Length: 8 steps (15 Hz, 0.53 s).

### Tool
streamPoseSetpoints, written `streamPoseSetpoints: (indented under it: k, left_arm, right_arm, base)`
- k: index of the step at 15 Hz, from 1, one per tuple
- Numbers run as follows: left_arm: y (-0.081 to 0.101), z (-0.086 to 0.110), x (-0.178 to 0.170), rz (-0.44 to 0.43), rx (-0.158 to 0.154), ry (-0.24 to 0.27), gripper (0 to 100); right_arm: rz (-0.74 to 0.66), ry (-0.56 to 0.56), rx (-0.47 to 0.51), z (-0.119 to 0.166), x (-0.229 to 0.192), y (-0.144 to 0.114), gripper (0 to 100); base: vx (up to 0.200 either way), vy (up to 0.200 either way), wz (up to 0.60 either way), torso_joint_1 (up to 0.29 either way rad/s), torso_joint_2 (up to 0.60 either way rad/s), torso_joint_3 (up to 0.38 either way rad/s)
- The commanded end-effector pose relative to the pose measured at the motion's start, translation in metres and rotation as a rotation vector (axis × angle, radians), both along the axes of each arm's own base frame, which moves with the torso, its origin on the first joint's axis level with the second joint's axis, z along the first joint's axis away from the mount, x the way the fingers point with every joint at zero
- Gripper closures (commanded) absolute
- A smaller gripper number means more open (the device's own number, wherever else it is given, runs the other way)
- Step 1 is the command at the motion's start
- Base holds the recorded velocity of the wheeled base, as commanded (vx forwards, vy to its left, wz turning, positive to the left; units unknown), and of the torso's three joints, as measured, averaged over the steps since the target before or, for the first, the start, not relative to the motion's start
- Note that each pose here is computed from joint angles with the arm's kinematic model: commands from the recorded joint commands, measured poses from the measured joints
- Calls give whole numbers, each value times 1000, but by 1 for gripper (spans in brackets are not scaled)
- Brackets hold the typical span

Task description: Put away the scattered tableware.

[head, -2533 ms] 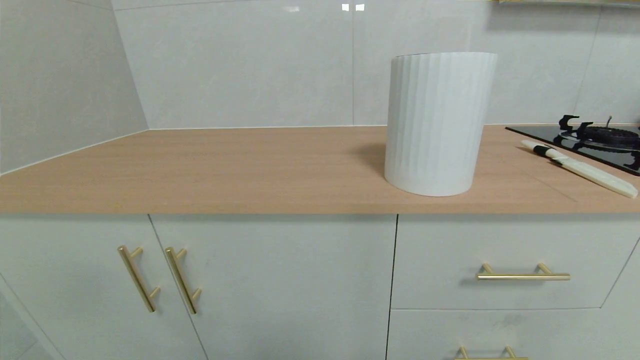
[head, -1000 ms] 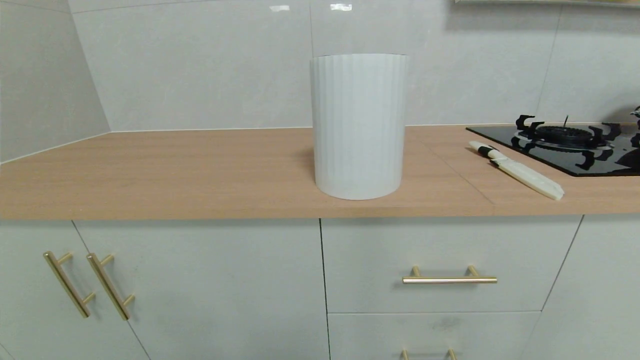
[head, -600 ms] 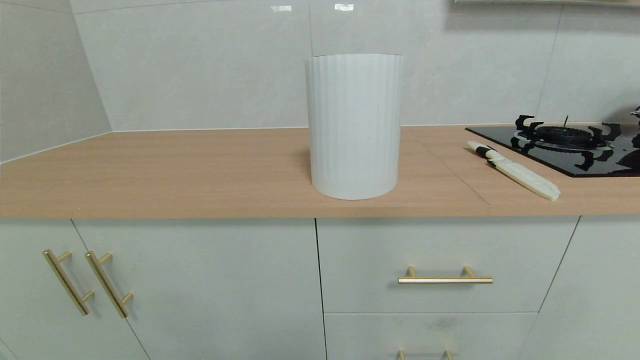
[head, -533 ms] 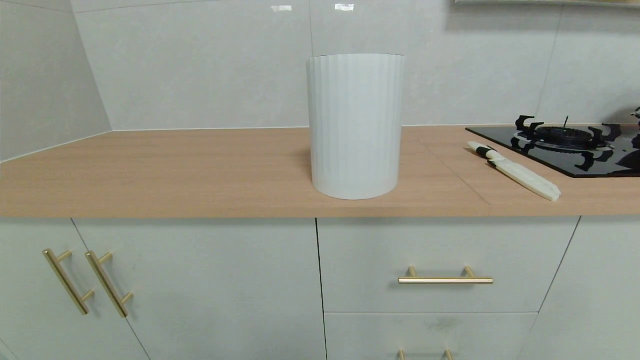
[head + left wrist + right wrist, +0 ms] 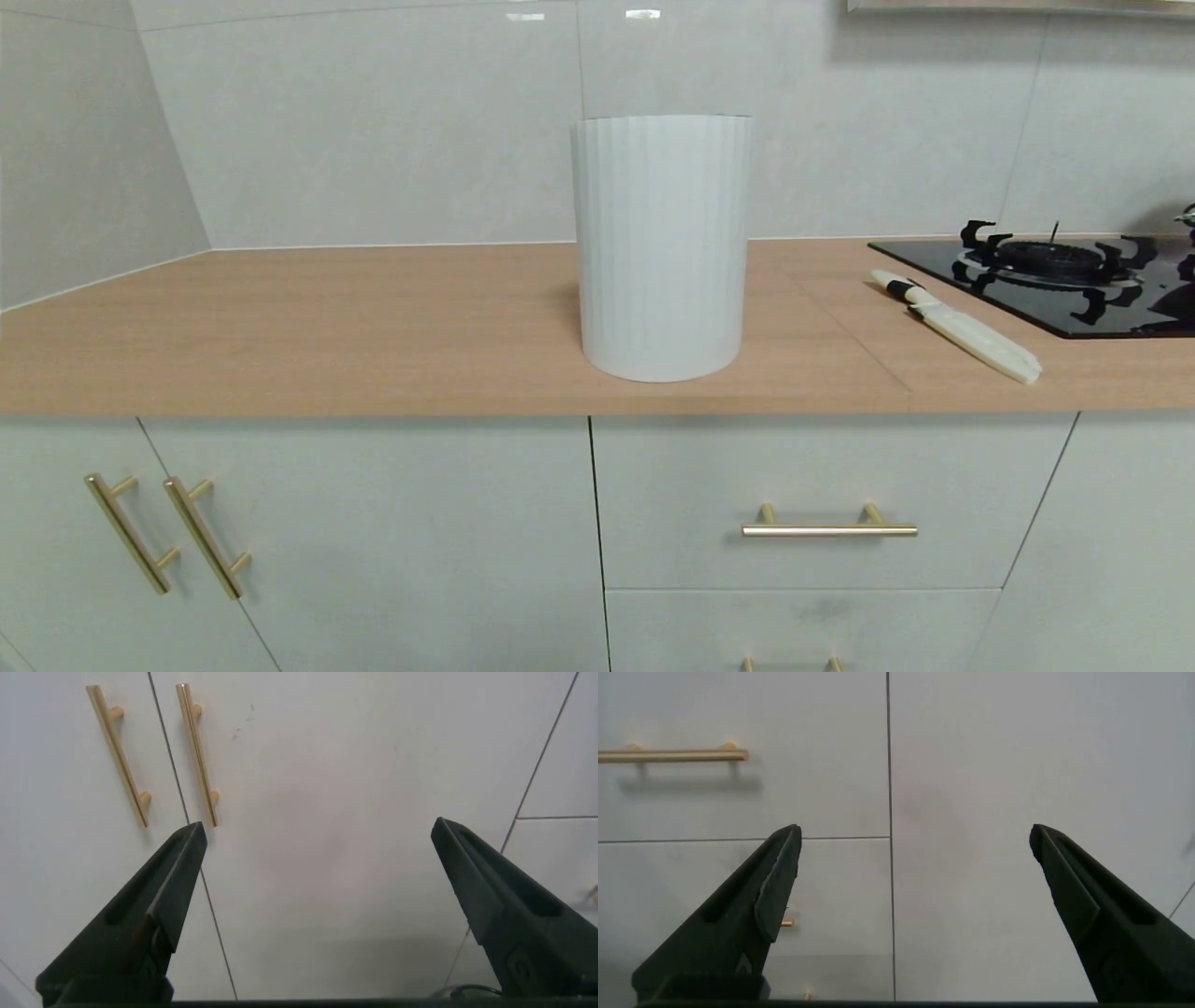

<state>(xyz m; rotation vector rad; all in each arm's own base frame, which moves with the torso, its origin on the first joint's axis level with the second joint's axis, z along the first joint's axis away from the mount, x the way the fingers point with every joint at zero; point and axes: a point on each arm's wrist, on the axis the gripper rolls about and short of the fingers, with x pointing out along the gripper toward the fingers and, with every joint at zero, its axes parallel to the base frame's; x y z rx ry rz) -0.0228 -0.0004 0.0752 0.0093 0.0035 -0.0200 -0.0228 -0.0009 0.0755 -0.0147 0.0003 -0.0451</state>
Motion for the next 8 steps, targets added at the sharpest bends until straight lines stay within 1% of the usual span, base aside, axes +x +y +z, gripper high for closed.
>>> streamPoseSetpoints:
  k: [1,2,3,8]
  left_arm:
    - [0,0,0,0,0,-1,0]
    - [0,0,0,0,0,-1,0]
    - [0,0,0,0,0,-1,0]
    - [0,0,0,0,0,-1,0]
  right_arm:
    - [1,2,-1,0,0,0,0]
    - [1,2,-1,0,0,0,0]
    - [1,2,-1,0,0,0,0]
    - [-1,0,-1,0,0,0,0]
  base:
    - [0,0,0,46,-286,-242]
    - [0,0,0,32,-115,-271]
    - [0,0,0,110,-378,-295]
    - [0,0,0,173,-515,-291]
